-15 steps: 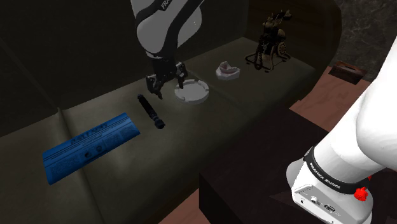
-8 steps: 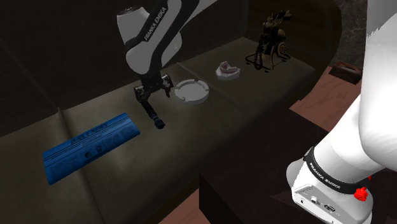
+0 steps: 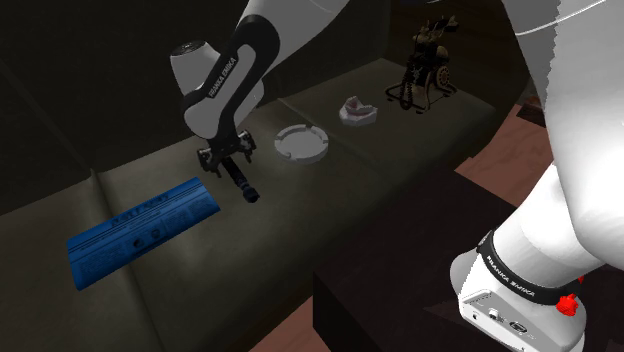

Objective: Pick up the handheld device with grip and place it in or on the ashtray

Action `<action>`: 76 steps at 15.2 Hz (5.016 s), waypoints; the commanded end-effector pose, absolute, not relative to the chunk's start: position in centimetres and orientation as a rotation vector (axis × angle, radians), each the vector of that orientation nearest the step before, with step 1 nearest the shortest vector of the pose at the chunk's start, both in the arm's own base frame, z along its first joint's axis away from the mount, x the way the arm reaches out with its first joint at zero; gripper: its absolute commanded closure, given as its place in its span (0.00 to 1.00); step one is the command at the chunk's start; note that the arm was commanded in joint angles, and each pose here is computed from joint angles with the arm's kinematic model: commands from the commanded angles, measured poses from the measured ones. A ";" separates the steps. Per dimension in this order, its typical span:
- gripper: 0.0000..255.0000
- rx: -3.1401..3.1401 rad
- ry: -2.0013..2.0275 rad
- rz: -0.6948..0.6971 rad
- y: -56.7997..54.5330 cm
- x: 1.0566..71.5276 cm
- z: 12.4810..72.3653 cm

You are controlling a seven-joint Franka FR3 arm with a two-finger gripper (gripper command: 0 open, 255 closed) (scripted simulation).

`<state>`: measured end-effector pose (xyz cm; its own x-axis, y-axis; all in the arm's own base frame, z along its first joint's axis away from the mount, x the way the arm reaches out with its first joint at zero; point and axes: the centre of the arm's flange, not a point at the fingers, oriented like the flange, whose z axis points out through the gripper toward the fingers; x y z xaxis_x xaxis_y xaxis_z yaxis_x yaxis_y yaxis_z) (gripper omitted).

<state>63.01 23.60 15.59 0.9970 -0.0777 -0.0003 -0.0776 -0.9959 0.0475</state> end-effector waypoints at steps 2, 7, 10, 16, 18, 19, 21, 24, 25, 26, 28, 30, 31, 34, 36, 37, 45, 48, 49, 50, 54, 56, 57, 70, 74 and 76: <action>0.00 3.092 -0.121 -0.002 23.6 63.2 13.8; 0.00 3.092 -0.121 -0.002 23.5 63.2 12.5; 0.00 3.092 -0.121 -0.002 23.5 63.2 12.5; 1.00 3.092 -0.121 -0.002 23.5 63.2 12.5; 1.00 3.092 -0.121 -0.002 23.5 63.2 12.5; 1.00 3.092 -0.121 -0.002 23.5 63.2 12.5; 1.00 3.092 -0.121 -0.002 23.5 63.2 12.5; 1.00 3.092 -0.121 -0.002 23.5 63.2 13.0; 1.00 3.092 -0.121 -0.002 23.5 63.2 13.5; 1.00 3.092 -0.121 -0.002 23.5 63.2 14.1; 1.00 3.092 -0.121 -0.002 23.5 63.2 15.1; 1.00 3.092 -0.121 -0.002 23.5 63.2 16.2; 1.00 3.092 -0.121 -0.002 23.5 63.2 16.7; 1.00 3.092 -0.121 -0.002 23.5 63.2 18.3; 1.00 3.092 -0.121 -0.002 23.5 63.2 19.3; 1.00 3.092 -0.121 -0.002 23.5 63.2 19.9; 1.00 3.092 -0.121 -0.002 22.2 63.1 23.1; 1.00 3.092 -0.121 -0.002 18.2 62.8 23.2; 1.00 3.092 -0.121 -0.002 16.9 62.7 23.2; 1.00 3.092 -0.121 -0.002 15.6 62.6 23.2; 1.00 3.092 -0.121 -0.002 10.3 62.3 23.2; 1.00 3.092 -0.121 -0.002 7.7 62.1 23.3; 1.00 3.092 -0.121 -0.002 6.4 62.0 23.3; 1.00 3.092 -0.121 -0.002 -0.9 61.5 19.1; 1.00 3.092 -0.121 -0.002 -0.9 61.5 17.0; 1.00 3.092 -0.121 -0.002 -0.9 61.5 16.1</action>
<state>61.63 -0.88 16.57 0.9970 -0.0779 -0.0001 -0.0778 -0.9958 0.0473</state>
